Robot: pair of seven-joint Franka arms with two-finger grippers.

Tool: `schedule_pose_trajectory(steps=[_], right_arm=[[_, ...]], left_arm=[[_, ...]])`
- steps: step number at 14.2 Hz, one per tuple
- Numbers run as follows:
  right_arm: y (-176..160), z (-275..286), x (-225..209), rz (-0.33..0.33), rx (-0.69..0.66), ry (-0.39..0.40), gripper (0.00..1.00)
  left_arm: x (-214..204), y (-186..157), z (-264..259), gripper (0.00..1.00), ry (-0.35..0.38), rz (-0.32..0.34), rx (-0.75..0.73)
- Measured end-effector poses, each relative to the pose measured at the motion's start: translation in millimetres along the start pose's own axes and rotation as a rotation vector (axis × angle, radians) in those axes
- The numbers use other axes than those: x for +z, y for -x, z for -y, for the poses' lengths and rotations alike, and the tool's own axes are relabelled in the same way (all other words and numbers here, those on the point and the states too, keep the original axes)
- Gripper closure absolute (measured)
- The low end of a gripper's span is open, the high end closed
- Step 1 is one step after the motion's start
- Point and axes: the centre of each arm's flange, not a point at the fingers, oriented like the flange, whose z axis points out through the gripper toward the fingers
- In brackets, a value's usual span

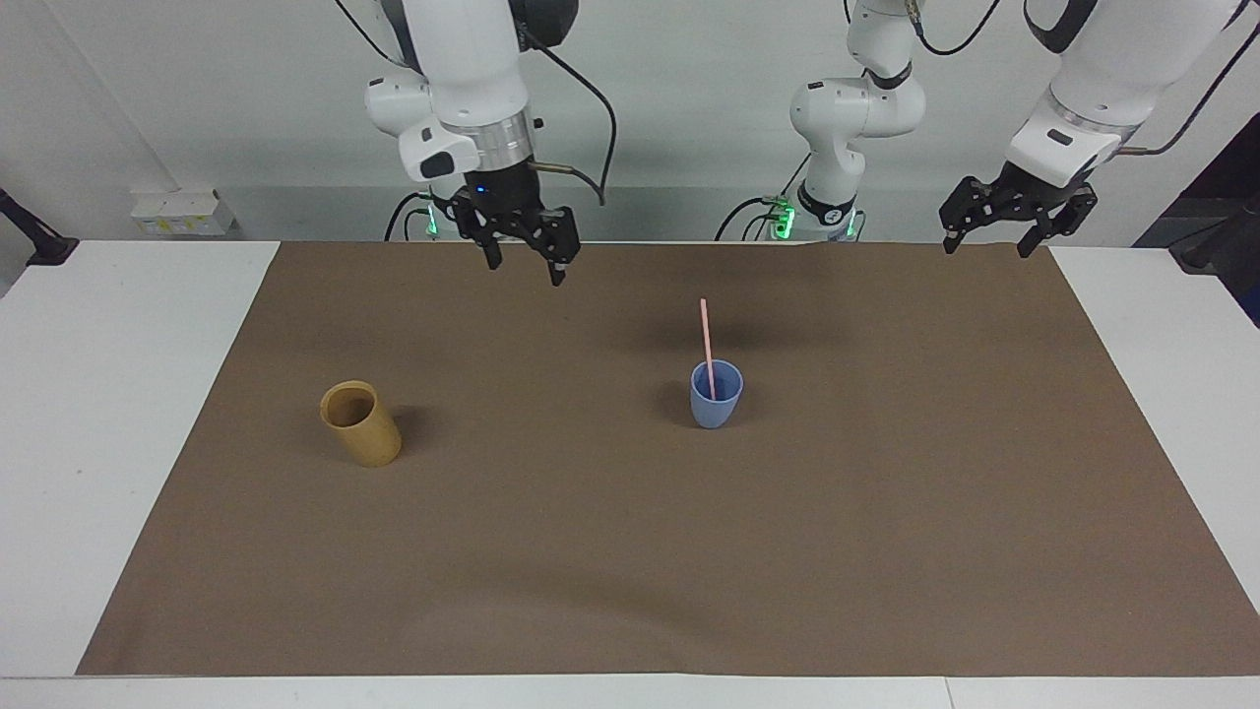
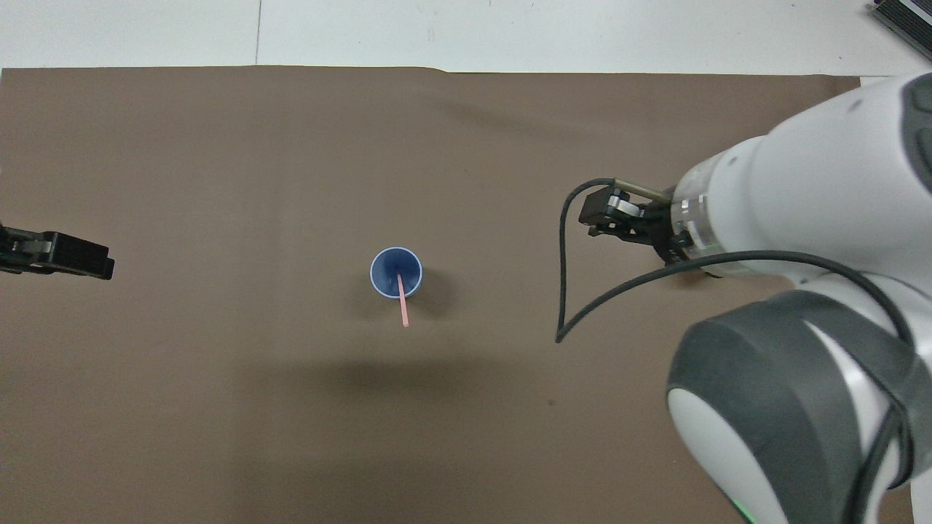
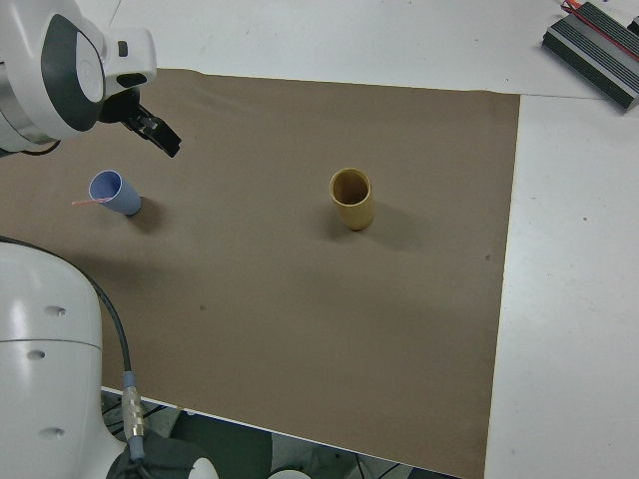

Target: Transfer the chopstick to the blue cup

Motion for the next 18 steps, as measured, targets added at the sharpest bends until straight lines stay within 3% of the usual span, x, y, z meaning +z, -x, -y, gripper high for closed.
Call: schedule_pose_trajectory(steps=[6, 11, 18], right_arm=[[-7.2, -24.0, -3.4, -0.012, -0.087, 0.018, 0.0], [-49.9, -92.4, -13.6, -0.032, -0.178, 0.033, 0.0], [-58.5, -124.2, -26.2, 0.012, -0.225, 0.056, 0.0]], left_arm=[[0.0, 0.0, 0.0, 0.0, 0.0, 0.0, 0.0], [0.0, 0.0, 0.0, 0.0, 0.0, 0.0, 0.0], [0.0, 0.0, 0.0, 0.0, 0.0, 0.0, 0.0]])
